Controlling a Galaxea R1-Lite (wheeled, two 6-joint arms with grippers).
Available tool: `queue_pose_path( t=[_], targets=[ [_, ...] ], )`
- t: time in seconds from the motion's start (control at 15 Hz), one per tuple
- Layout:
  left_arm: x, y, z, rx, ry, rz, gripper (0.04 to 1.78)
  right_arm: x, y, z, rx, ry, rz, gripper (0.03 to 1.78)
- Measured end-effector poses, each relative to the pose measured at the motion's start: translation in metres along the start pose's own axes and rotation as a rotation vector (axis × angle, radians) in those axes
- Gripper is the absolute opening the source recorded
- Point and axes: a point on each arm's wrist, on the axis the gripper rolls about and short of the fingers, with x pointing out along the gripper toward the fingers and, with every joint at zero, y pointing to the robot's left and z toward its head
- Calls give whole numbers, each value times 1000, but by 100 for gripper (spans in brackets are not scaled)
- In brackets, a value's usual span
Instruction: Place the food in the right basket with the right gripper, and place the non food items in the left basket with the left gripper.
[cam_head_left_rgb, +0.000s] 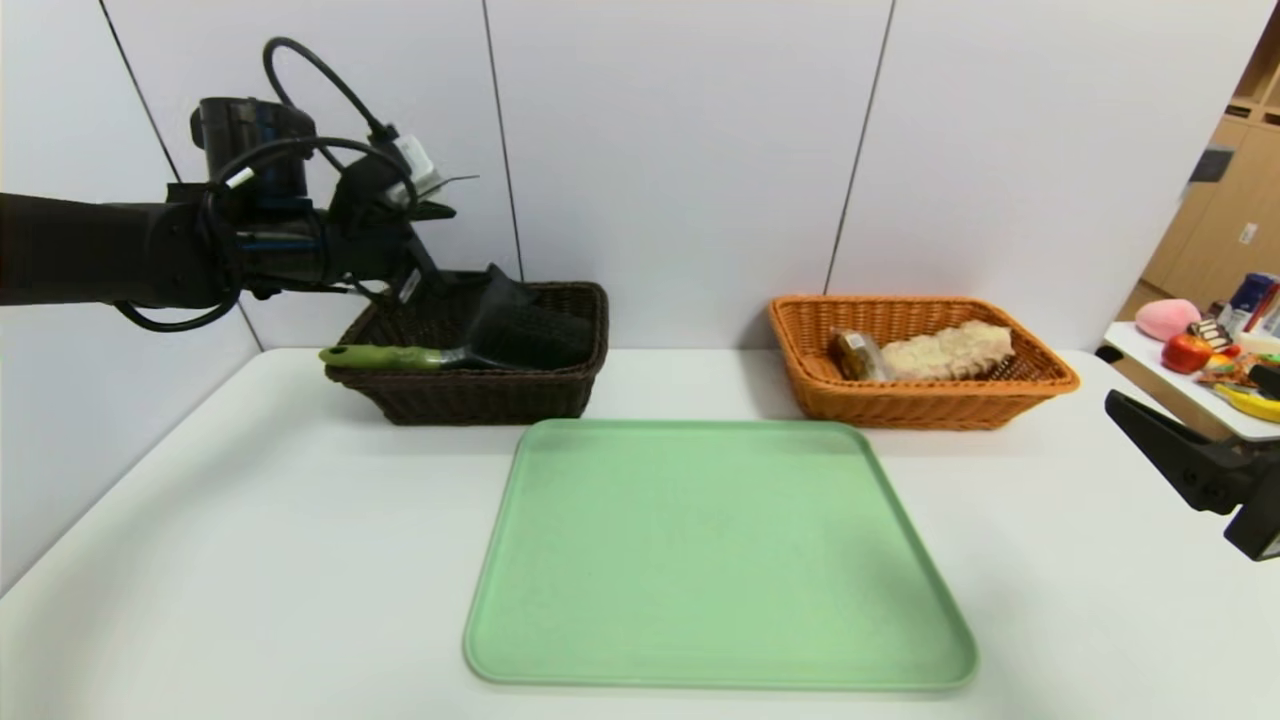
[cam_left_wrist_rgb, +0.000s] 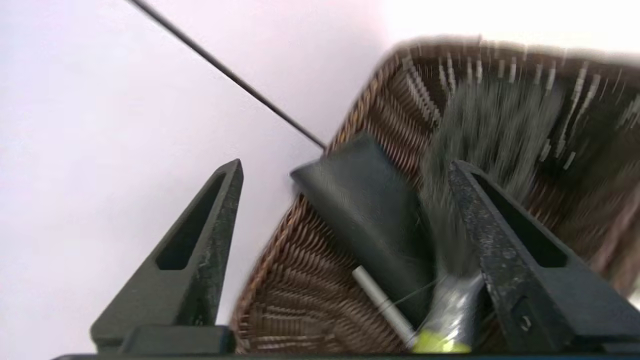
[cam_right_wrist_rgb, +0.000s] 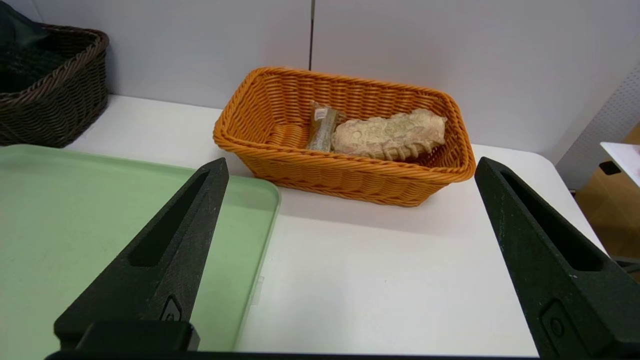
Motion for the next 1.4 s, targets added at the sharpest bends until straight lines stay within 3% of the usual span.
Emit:
queue_pose_path(
  t=[0.13, 0.4, 0.53, 0.73, 1.07, 1.4],
  targets=[
    [-6, 3, 18, -205, 13, 98, 153, 0, 0, 0, 1, -4, -1, 170],
    [-26, 5, 22, -729, 165, 561, 160, 0, 0, 2, 1, -10, -2, 170],
    [-38, -7, 11, -848, 210, 680, 162, 0, 0, 3, 2, -13, -2, 170],
    [-52, -11, 17, -835, 152, 706, 165, -1, -1, 5, 3, -20, -6, 170],
    [-71, -21, 21, -792, 174, 706, 167, -6, -2, 6, 1, -36, -8, 170],
    [-134, -75, 21, -762, 183, 700, 168, -29, -7, 2, -4, -23, -26, 170]
  ],
)
